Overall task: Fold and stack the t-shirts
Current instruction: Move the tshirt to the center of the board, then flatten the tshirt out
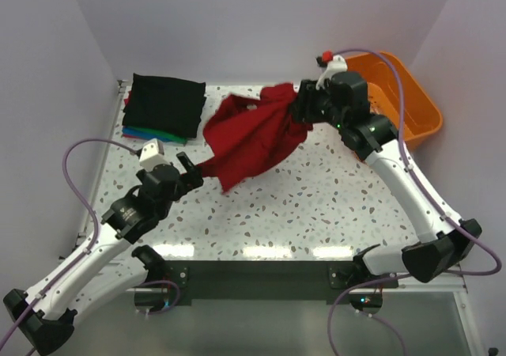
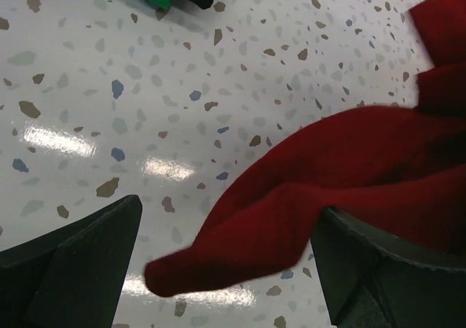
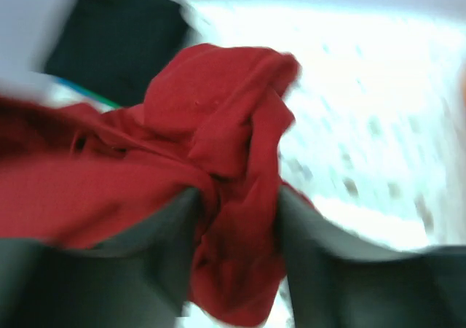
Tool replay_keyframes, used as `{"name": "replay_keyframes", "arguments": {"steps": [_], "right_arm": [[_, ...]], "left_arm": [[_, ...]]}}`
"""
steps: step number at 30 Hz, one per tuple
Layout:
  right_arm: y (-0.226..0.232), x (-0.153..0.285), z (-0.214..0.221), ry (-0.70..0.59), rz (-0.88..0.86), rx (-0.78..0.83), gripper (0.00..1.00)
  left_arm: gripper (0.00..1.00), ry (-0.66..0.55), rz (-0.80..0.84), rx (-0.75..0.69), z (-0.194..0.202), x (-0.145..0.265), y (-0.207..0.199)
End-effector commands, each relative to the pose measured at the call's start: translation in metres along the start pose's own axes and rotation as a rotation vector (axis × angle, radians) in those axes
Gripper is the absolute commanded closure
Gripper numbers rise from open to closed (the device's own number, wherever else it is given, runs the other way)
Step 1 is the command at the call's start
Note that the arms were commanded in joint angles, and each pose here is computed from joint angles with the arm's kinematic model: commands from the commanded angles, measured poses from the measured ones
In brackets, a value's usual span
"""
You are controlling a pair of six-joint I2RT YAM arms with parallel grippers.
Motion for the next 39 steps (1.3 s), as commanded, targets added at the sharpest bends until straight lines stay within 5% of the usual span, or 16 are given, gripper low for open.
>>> {"name": "replay_keyframes", "arguments": {"steps": [1, 4, 7, 14, 18, 24, 30, 33, 36, 37, 39], "right_arm": [[-0.069, 0.009, 0.088, 0.196, 0.386, -0.075, 0.44], [-0.101, 0.025, 0.148, 0.35, 0.561, -0.077, 0.01], [-0.097, 0.032, 0.167, 0.383, 0.544, -0.084, 0.01], [-0.016, 0.022, 0.21, 0.427, 0.184, 0.003, 0.01], [0.056, 0.033, 0.261, 0.528, 0.007, 0.108, 0.01], [0.099, 0.054, 0.331, 0.676, -0.033, 0.098, 0.01], [0.124, 0.068, 0.364, 0.729, -0.052, 0.097, 0.02], [0.126, 0.073, 0.38, 0.763, -0.038, 0.07, 0.04], [0.13, 0.075, 0.395, 0.785, -0.047, 0.046, 0.09], [0.128, 0.075, 0.402, 0.807, -0.034, 0.051, 0.11], [0.127, 0.076, 0.408, 0.824, -0.02, 0.052, 0.14]], "left_arm": [[0.0, -0.023, -0.081, 0.029, -0.004, 0.005, 0.017], [0.0, -0.016, -0.127, 0.021, -0.001, 0.006, 0.028], [0.0, 0.006, -0.152, 0.013, 0.01, 0.001, 0.035], [0.0, 0.061, -0.26, -0.008, 0.039, -0.022, 0.053], [0.0, 0.197, -0.102, -0.015, 0.069, -0.038, 0.022], [0.0, 0.337, 0.096, -0.026, 0.101, -0.06, -0.028], [0.05, 0.419, 0.028, -0.077, 0.129, -0.089, -0.029], [0.19, 0.453, -0.017, -0.091, 0.141, -0.095, -0.019], [0.45, 0.456, -0.038, -0.085, 0.145, -0.094, -0.009], [0.68, 0.459, -0.035, -0.083, 0.147, -0.093, -0.007], [0.97, 0.467, -0.029, -0.084, 0.148, -0.091, -0.007]]}}
Point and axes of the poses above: each gripper's point midway between its finger pads, its own x axis back along the fingers, its own y axis along the line the jaws close on, z = x × y, the point moved 1 cm from there along x, back along the fingers, and after that the axes turned 13 degrees about x, right-handed, at the moved point
